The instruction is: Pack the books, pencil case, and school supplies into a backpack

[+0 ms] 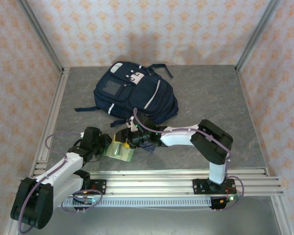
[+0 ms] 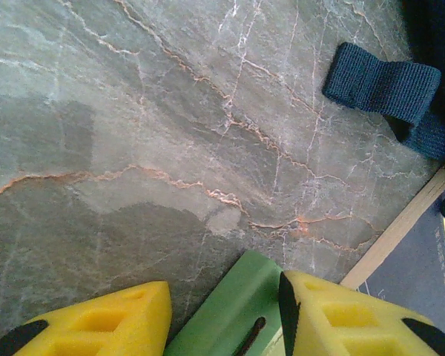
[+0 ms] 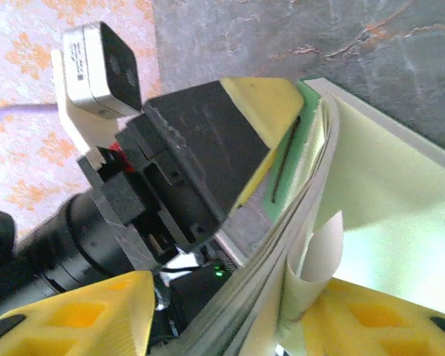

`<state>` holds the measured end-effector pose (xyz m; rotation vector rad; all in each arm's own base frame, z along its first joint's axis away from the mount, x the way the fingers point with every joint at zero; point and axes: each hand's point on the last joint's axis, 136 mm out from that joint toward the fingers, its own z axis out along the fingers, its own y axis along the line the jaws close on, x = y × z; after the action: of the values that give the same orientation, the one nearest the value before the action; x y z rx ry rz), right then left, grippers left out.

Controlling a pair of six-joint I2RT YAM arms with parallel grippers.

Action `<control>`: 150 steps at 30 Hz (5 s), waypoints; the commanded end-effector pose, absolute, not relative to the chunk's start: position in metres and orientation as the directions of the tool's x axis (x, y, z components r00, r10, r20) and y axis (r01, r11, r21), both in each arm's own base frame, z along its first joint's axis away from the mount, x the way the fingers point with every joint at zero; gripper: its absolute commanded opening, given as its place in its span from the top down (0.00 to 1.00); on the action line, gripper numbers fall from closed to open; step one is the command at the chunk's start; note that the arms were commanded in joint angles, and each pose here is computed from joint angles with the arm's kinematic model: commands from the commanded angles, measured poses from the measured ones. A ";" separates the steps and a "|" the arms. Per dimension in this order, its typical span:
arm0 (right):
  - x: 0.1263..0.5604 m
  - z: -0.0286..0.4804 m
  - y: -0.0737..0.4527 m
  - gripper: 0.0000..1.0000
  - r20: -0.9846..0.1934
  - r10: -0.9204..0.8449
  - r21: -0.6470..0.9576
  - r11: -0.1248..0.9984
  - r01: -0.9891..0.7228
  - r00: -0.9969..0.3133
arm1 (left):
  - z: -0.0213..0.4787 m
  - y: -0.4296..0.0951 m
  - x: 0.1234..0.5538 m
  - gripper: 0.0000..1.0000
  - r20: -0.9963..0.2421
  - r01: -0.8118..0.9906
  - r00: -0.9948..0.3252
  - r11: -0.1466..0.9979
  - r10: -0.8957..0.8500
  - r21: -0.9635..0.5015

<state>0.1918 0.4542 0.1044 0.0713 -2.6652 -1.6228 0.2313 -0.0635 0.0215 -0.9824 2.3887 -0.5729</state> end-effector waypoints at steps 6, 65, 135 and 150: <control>0.185 0.089 0.440 0.66 -0.030 -0.067 0.839 0.541 -0.062 -0.997 | 0.011 -0.056 0.218 0.56 -0.290 -0.540 -0.649 0.694 -0.704 -0.477; 0.209 0.337 0.361 1.00 -0.399 -0.001 0.902 0.182 -0.393 -0.917 | 0.232 -0.151 0.264 0.40 -0.184 0.006 -0.677 0.245 -0.712 -0.970; 0.232 0.262 0.359 0.81 -0.142 0.397 0.987 -0.012 -0.160 -0.907 | 0.235 -0.113 0.276 0.97 -0.236 -0.081 -0.493 0.314 -0.838 -0.946; 0.297 0.288 0.226 1.00 -0.649 0.476 0.680 0.712 -0.174 -0.593 | 0.240 -0.144 0.300 0.31 -0.522 -0.036 -0.668 0.723 -0.531 -0.690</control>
<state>0.2854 0.2725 0.2702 -0.4918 -3.2121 -2.0610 0.2971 -0.1357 0.2494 -0.6024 2.0556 -1.0338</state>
